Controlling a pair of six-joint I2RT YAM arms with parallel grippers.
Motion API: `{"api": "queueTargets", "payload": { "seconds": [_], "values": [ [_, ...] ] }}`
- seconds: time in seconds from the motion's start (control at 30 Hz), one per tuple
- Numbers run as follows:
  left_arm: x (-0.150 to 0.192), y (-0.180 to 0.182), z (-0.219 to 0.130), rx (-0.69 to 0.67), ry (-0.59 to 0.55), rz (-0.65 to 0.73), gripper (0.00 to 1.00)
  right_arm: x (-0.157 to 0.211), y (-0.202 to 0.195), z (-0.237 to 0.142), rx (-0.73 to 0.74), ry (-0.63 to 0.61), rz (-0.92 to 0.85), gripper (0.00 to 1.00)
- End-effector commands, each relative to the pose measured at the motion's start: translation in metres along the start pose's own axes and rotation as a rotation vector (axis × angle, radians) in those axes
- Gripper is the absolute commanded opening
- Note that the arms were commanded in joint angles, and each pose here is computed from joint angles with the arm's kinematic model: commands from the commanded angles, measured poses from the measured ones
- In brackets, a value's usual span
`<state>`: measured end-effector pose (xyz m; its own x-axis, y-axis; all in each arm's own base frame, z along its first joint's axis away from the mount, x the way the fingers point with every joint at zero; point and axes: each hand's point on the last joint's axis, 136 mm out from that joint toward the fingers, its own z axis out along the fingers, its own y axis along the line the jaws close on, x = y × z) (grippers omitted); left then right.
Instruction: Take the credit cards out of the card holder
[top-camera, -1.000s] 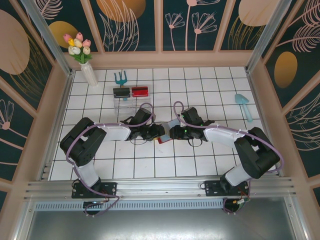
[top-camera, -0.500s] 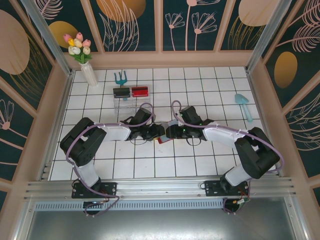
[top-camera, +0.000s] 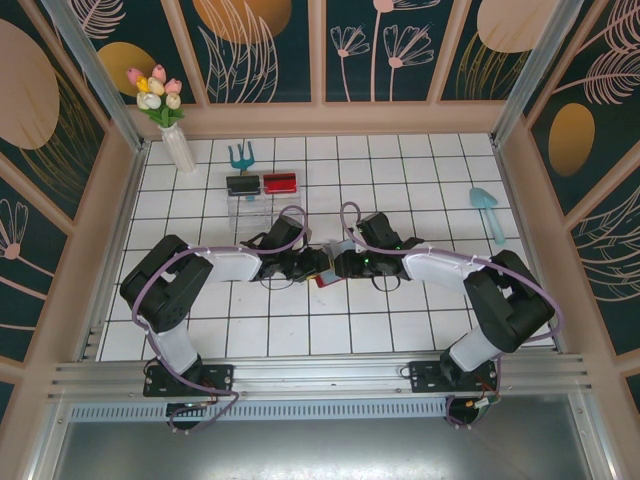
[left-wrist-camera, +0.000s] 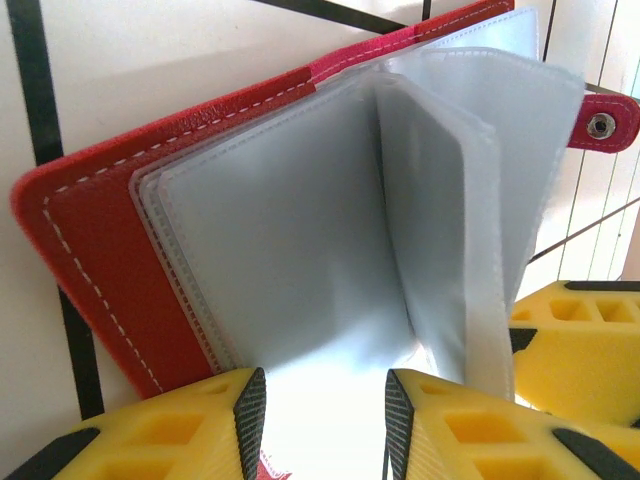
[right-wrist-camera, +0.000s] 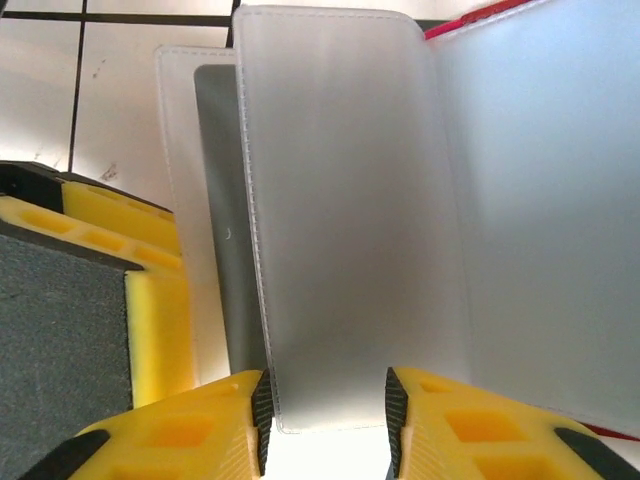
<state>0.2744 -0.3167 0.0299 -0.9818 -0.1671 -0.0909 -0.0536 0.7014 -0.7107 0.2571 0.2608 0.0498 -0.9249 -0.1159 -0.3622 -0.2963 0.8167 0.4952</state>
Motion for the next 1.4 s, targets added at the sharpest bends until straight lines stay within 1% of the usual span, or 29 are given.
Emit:
{"api": "queueTargets", "payload": {
  "seconds": [0.0,0.17,0.27,0.4,0.47,0.53,0.67,0.73,0.8,0.87,0.9,0.93,1.0,1.07,1.2,1.3,1.37],
  "values": [
    [0.001,0.007,0.0,-0.034,0.006,-0.01,0.4,-0.012,0.0,-0.005,0.035,-0.039,-0.018,0.34],
    [0.001,0.008,-0.002,-0.039,0.002,-0.009,0.4,-0.015,-0.013,-0.003,0.115,-0.047,-0.002,0.33],
    [0.001,0.009,-0.006,-0.054,-0.003,-0.001,0.4,-0.021,-0.025,-0.007,0.189,-0.079,0.017,0.33],
    [-0.001,0.009,-0.019,-0.077,-0.025,0.006,0.4,-0.033,-0.041,-0.02,0.291,-0.143,0.055,0.34],
    [-0.004,0.006,-0.032,-0.084,-0.047,0.015,0.4,-0.036,-0.052,-0.026,0.349,-0.161,0.081,0.34],
    [-0.003,0.01,-0.042,-0.107,-0.059,0.016,0.41,-0.037,-0.06,-0.03,0.377,-0.165,0.104,0.34],
    [-0.004,0.013,-0.064,-0.138,-0.09,0.022,0.41,-0.041,-0.052,-0.035,0.32,-0.175,0.096,0.34],
    [-0.005,0.009,-0.07,-0.132,-0.107,0.026,0.41,-0.046,-0.034,-0.037,0.23,-0.183,0.061,0.34],
    [-0.007,0.004,-0.068,-0.114,-0.104,0.028,0.41,-0.05,-0.011,-0.037,0.121,-0.175,0.02,0.34],
    [-0.009,0.0,-0.059,-0.083,-0.087,0.019,0.38,-0.05,0.007,-0.032,0.031,-0.141,-0.006,0.33],
    [-0.01,-0.003,-0.055,-0.064,-0.084,0.014,0.34,-0.049,0.013,-0.028,-0.008,-0.115,-0.01,0.29],
    [-0.011,-0.004,-0.051,-0.047,-0.084,0.01,0.28,-0.046,0.016,-0.023,-0.027,-0.088,-0.006,0.25],
    [-0.014,-0.009,-0.044,-0.021,-0.079,0.008,0.25,-0.042,0.02,-0.011,-0.072,-0.034,0.002,0.23],
    [-0.017,-0.013,-0.037,0.005,-0.073,0.005,0.16,-0.039,0.022,-0.004,-0.106,-0.002,0.013,0.18],
    [-0.018,-0.018,-0.023,0.036,-0.057,0.0,0.15,-0.039,0.019,0.004,-0.15,0.028,0.042,0.17],
    [-0.013,-0.008,-0.009,0.007,-0.028,-0.015,0.15,-0.035,0.016,0.008,-0.182,0.051,0.061,0.18],
    [-0.01,0.0,-0.005,-0.018,-0.012,-0.026,0.16,-0.04,0.006,0.007,-0.205,0.049,0.093,0.19]
  ]
}}
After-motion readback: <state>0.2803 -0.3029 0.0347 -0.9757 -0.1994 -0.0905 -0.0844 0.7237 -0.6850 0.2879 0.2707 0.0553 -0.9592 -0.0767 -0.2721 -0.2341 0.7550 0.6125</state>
